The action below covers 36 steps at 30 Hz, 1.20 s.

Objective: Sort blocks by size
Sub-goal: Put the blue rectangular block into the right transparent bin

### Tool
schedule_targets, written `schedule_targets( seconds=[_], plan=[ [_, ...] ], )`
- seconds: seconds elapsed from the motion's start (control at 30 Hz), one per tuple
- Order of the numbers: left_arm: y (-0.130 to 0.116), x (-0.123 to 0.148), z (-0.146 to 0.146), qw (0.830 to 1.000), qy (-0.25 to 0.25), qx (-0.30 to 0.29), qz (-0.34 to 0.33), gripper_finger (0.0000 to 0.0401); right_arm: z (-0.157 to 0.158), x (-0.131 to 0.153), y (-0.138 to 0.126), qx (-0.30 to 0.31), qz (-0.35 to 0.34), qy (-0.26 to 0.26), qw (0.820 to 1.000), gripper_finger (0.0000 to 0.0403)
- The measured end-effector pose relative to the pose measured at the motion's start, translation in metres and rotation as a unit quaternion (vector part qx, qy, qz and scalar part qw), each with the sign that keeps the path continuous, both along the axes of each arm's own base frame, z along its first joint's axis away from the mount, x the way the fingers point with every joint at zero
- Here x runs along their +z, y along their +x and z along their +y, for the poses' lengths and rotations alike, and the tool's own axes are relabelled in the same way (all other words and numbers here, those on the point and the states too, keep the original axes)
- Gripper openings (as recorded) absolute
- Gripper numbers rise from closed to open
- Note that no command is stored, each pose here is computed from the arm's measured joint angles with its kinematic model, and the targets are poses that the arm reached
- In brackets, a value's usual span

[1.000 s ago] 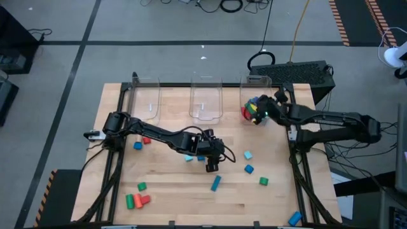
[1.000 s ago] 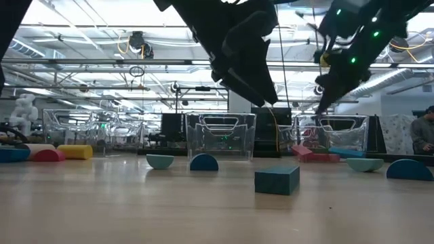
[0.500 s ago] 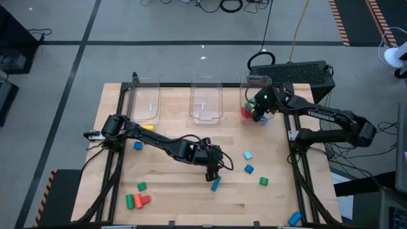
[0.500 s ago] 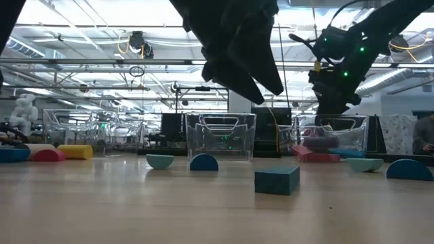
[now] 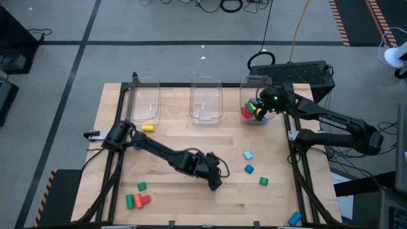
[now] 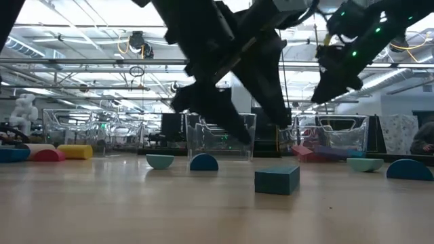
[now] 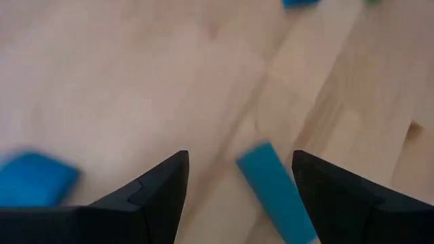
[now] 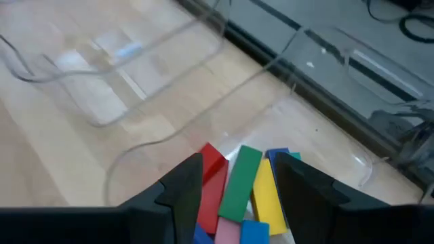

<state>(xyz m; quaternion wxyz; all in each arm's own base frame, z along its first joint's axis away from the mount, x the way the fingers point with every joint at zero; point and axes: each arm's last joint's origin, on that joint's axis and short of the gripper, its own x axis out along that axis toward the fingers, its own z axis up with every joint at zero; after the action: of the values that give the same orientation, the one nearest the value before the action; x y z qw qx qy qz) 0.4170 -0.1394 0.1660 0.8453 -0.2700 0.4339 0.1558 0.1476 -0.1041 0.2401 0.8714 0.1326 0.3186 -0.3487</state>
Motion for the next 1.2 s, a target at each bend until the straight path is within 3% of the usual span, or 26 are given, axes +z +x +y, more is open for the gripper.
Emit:
schedule_targets(
  seconds=[0.17,0.4,0.73,0.9,1.2],
  plan=[
    [-0.003,-0.002,-0.010,1.000,-0.016,0.015,-0.001,0.0262,0.011,0.010,-0.008,0.002,-0.031,-0.006,1.000,0.0167],
    [-0.004,-0.007,-0.020,0.998,0.006,0.051,-0.018,0.0262,0.019,0.010,-0.007,0.001,-0.044,0.018,0.999,0.0167],
    [0.007,-0.037,-0.041,0.999,0.013,0.032,-0.011,0.0262,0.034,0.005,-0.001,0.022,-0.029,0.054,0.998,0.0167],
    [0.011,-0.046,-0.046,0.999,0.032,0.024,-0.010,0.0262,0.044,-0.001,-0.001,-0.005,0.009,0.046,0.999,0.0167],
    [-0.009,-0.055,-0.039,0.990,0.100,0.010,0.098,0.0262,0.057,0.001,0.004,0.000,0.007,0.015,1.000,0.0166]
  ],
)
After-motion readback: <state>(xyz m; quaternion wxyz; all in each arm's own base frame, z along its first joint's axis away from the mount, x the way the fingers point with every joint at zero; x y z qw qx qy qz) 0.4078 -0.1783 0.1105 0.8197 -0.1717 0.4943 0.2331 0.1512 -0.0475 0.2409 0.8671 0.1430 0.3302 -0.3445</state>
